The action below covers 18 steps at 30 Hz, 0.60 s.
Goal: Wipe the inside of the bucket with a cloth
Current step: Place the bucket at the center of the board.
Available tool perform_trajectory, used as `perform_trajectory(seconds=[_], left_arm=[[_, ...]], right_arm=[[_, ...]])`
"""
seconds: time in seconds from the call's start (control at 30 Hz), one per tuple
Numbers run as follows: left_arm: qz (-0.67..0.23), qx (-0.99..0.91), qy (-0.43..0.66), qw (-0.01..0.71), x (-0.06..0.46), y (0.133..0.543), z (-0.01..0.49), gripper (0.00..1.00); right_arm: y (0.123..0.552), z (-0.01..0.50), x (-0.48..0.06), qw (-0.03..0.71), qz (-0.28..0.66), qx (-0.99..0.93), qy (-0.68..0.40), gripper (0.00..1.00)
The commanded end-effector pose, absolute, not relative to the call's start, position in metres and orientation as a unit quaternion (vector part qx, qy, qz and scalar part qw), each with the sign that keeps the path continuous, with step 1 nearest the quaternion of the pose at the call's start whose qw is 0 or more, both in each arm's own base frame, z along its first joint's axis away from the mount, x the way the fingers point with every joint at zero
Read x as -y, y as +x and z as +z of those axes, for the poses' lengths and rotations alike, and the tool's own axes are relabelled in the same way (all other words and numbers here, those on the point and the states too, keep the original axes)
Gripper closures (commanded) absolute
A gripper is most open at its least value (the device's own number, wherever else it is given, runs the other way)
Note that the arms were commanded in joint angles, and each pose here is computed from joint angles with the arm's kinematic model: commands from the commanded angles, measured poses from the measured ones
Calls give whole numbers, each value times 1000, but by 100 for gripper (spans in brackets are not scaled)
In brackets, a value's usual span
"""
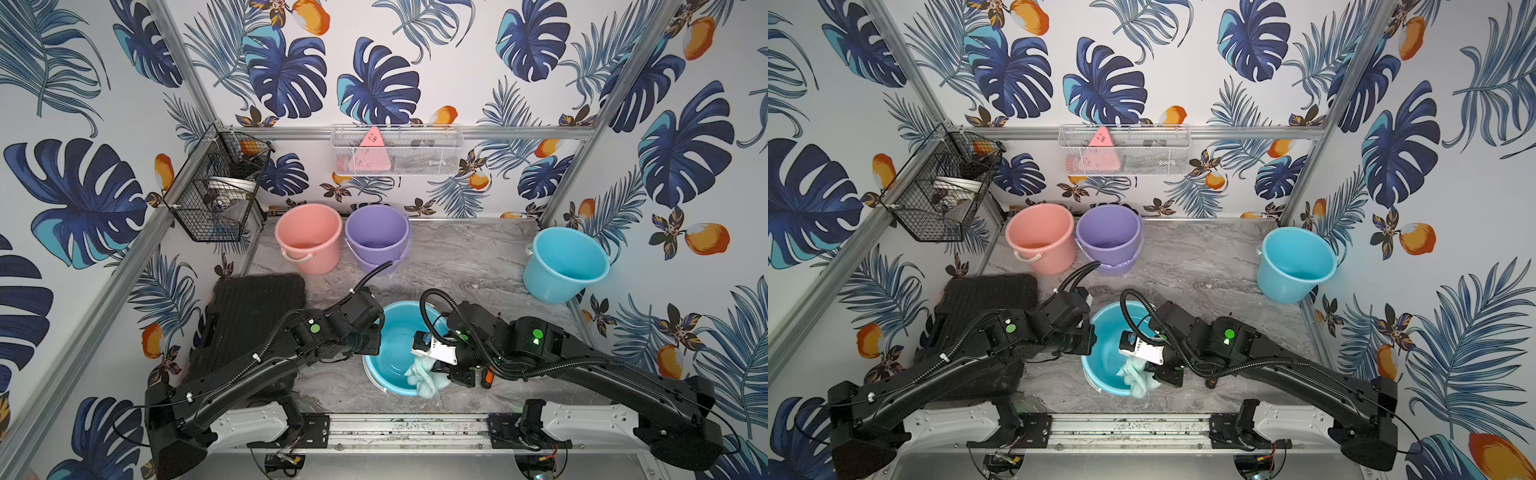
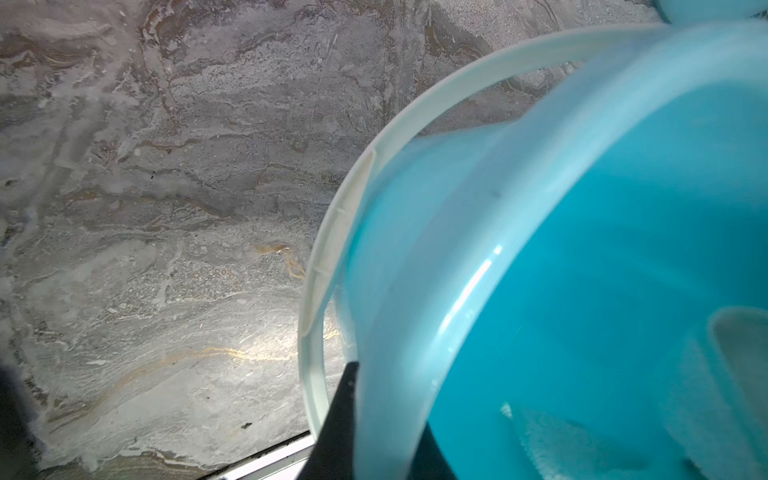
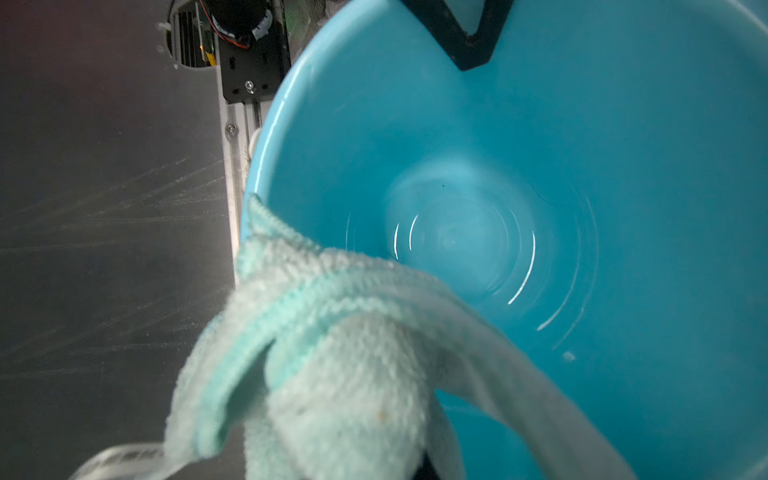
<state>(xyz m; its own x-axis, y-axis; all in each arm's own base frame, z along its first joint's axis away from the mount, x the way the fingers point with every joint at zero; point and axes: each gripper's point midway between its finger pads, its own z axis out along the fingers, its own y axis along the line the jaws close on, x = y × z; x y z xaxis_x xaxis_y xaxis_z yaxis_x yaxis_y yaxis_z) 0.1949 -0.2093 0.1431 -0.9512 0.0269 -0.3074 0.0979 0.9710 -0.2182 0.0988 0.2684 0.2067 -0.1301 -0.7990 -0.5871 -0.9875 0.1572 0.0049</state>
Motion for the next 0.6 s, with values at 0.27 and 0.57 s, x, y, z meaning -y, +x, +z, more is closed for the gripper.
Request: perform_trajectory(seconds=[0.27, 0.57], left_arm=[[-179, -969, 24, 167, 240, 208, 155, 100], [-190, -967, 24, 170, 262, 224, 159, 100]], right_arm=[[135, 248, -351, 343, 337, -733, -481, 100], [187, 288, -323, 456, 240, -766, -384, 100]])
